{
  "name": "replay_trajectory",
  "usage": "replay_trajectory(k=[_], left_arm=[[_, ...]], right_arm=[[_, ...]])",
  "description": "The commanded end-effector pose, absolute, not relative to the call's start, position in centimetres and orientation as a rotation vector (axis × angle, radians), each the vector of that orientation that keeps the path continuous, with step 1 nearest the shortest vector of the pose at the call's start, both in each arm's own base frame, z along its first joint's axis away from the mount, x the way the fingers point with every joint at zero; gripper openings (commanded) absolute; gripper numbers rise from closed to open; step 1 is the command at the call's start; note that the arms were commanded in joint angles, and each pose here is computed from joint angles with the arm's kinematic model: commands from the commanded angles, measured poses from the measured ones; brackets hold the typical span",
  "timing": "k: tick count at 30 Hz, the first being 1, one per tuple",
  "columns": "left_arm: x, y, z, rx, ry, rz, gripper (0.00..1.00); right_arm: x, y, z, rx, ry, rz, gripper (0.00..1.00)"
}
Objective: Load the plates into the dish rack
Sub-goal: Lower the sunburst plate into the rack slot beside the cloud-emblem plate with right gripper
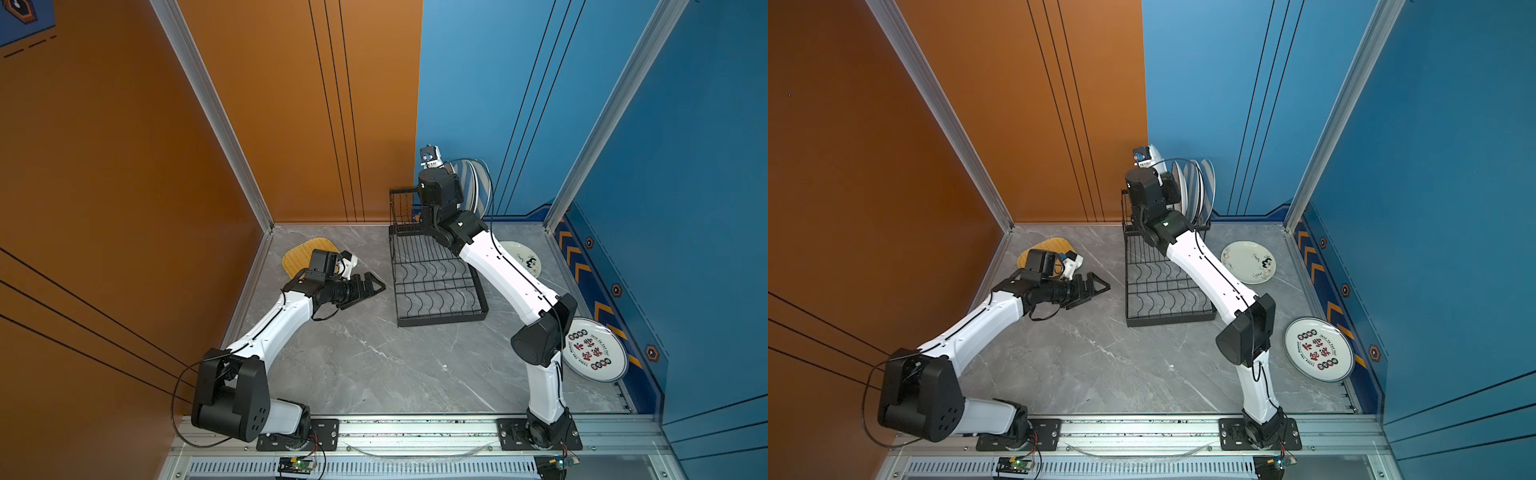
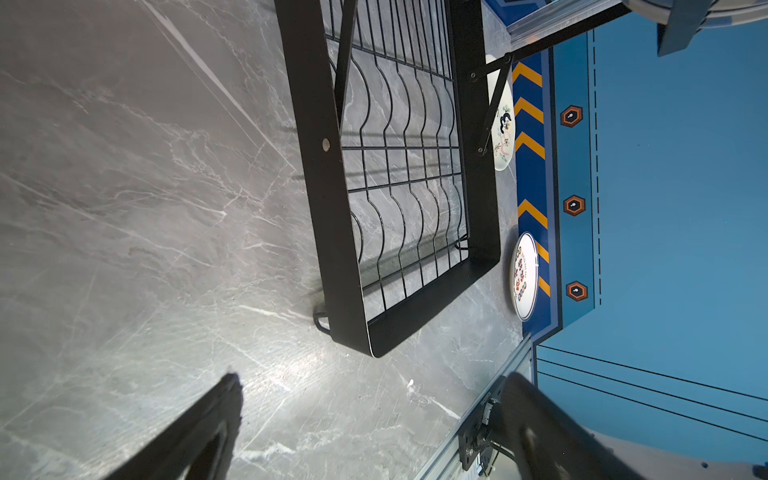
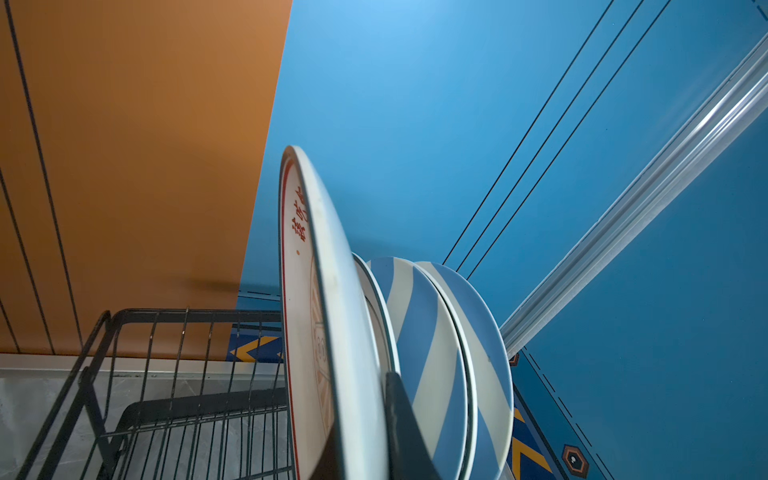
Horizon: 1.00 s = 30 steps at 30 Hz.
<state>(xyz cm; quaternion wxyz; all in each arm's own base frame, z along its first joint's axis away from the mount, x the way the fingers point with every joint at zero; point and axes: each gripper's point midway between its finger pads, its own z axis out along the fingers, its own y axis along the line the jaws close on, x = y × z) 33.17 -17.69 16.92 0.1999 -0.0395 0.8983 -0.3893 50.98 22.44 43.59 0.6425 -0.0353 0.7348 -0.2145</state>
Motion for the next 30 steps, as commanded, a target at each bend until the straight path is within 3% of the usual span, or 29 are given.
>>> replay_trajectory(k=[1, 30], left_arm=[[32.9, -17.4, 16.7, -0.099, 2.523, -1.087, 0.98], [33.2, -17.4, 16.2, -0.120, 2.538, -1.087, 0.98]], right_arm=[[51.0, 21.4, 45.6, 0.001, 1.630, -0.466, 0.00], [54.5, 19.9, 38.8, 0.014, 1.768, -0.465, 0.00]])
